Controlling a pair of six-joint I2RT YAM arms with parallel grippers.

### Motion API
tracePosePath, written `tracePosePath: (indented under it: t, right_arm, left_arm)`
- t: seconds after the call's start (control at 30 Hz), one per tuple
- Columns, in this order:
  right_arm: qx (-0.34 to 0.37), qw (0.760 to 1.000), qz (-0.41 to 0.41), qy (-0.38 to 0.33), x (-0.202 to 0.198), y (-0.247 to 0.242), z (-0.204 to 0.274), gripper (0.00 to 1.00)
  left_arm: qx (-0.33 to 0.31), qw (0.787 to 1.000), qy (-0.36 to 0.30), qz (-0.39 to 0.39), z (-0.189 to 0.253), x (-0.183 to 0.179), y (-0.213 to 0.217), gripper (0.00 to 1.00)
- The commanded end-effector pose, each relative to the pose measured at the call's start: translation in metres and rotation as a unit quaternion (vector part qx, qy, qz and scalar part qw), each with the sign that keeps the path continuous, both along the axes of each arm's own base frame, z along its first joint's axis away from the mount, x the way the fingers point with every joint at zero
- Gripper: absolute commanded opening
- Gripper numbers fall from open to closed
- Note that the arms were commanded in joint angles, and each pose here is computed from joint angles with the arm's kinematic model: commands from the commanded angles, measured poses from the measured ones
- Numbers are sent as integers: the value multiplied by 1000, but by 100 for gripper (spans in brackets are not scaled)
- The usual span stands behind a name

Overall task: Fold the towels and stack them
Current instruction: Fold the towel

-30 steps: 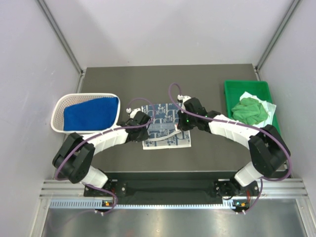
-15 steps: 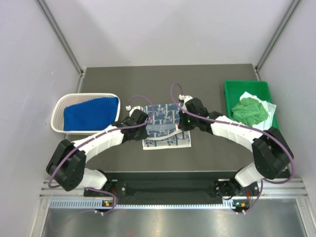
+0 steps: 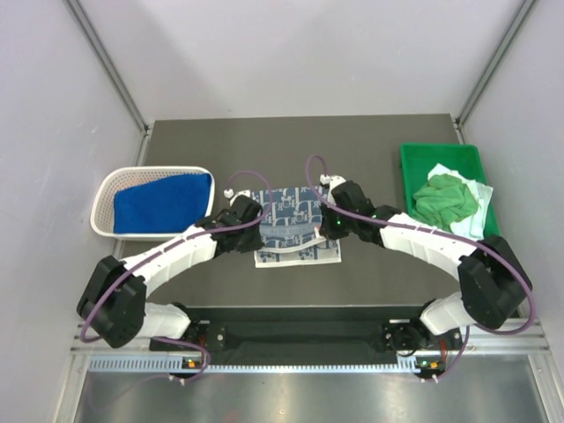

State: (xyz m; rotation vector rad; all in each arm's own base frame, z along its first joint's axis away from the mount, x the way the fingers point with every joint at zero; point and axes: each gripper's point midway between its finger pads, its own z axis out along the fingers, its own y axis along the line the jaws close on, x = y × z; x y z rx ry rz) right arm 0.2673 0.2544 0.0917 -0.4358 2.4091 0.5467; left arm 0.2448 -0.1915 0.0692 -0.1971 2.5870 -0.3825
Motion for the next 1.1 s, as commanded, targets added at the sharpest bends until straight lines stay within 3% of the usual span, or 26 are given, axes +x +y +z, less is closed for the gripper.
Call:
tracePosePath:
  t: [0.0,0.9,1.0,1.07]
  right_arm:
    - [12,1000,-1,-19,-5,2,14,0]
    - [4,1000,-8,20,-32,0,-38,0]
    - [-4,1000,-9,25,-32,0,-43,4]
    - [-6,1000,-10,25,-32,-2,-41,13]
  left_arm:
    - [-11,1000,-7,-16,8,-5,-4,0]
    - [-14,998,52,-38,-40,-37,0,0]
    - [-16,998,46,-44,-38,-34,-2,9]
    - [-18,998,37,-49,-30,-31,-4,14]
